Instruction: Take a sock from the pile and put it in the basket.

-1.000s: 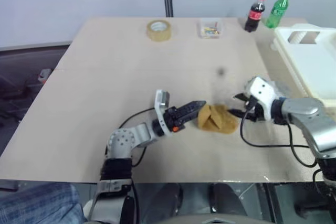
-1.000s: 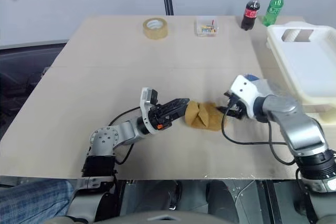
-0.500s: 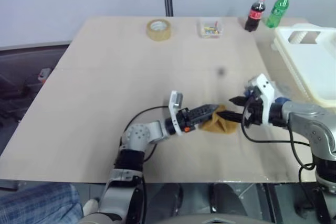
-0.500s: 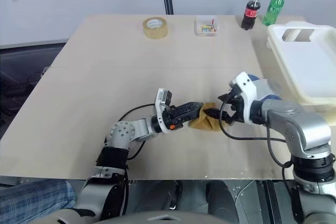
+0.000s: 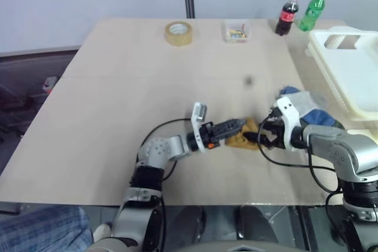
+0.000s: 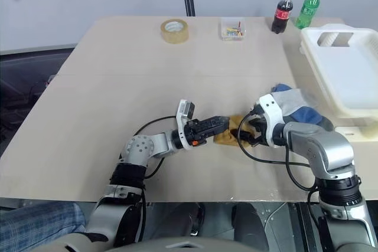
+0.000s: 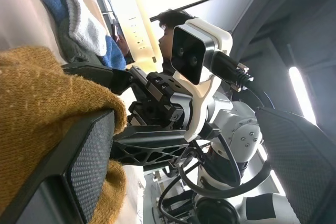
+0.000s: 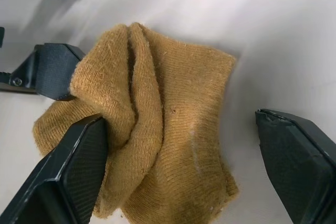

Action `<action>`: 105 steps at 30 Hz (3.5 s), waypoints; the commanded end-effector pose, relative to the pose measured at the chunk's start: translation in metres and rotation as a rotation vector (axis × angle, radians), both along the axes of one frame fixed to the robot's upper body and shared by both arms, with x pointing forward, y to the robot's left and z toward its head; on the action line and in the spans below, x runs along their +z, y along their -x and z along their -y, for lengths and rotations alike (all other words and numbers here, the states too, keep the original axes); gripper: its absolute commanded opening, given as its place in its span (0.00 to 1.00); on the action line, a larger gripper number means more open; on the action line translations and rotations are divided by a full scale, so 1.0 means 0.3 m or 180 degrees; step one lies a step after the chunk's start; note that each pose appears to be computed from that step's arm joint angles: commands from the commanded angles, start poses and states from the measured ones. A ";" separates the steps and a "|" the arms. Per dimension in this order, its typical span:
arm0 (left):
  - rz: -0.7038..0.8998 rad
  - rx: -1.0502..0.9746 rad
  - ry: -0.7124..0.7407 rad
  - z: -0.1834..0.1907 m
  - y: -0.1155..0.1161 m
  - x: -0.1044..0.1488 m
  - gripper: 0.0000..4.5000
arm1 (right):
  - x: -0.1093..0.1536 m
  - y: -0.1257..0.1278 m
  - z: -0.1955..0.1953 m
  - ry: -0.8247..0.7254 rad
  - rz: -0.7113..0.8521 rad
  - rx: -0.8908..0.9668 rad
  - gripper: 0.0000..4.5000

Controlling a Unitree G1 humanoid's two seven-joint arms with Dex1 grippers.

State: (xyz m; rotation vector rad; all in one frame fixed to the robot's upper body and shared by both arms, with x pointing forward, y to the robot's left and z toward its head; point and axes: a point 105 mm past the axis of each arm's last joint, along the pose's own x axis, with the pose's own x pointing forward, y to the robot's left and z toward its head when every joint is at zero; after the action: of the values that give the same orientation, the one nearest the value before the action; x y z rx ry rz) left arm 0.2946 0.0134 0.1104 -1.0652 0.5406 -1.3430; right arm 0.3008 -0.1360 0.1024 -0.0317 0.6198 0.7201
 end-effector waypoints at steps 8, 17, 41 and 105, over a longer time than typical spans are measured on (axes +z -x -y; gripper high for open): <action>0.1067 0.0179 -0.0104 -0.014 0.010 0.077 1.00 | -0.089 0.072 0.004 0.0125 -0.0485 0.0166 1.00; 0.1424 0.0319 -0.0376 -0.031 0.017 0.054 1.00 | -0.094 0.073 -0.032 0.0077 -0.0448 0.0327 0.11; 0.3656 0.0153 -0.1616 -0.149 0.081 0.024 1.00 | 0.094 0.047 0.094 0.0144 -0.0053 0.0555 0.01; 0.2958 0.2253 -0.1403 -0.259 0.031 0.187 1.00 | 0.362 -0.128 0.273 -0.0411 0.1341 0.1117 0.82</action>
State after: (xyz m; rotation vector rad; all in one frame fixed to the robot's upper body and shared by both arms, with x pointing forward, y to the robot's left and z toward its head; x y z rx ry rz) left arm 0.2887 0.0851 0.1538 -0.1756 -0.1950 -0.9075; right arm 0.3453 -0.2300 0.1898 -0.1392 0.2596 1.0288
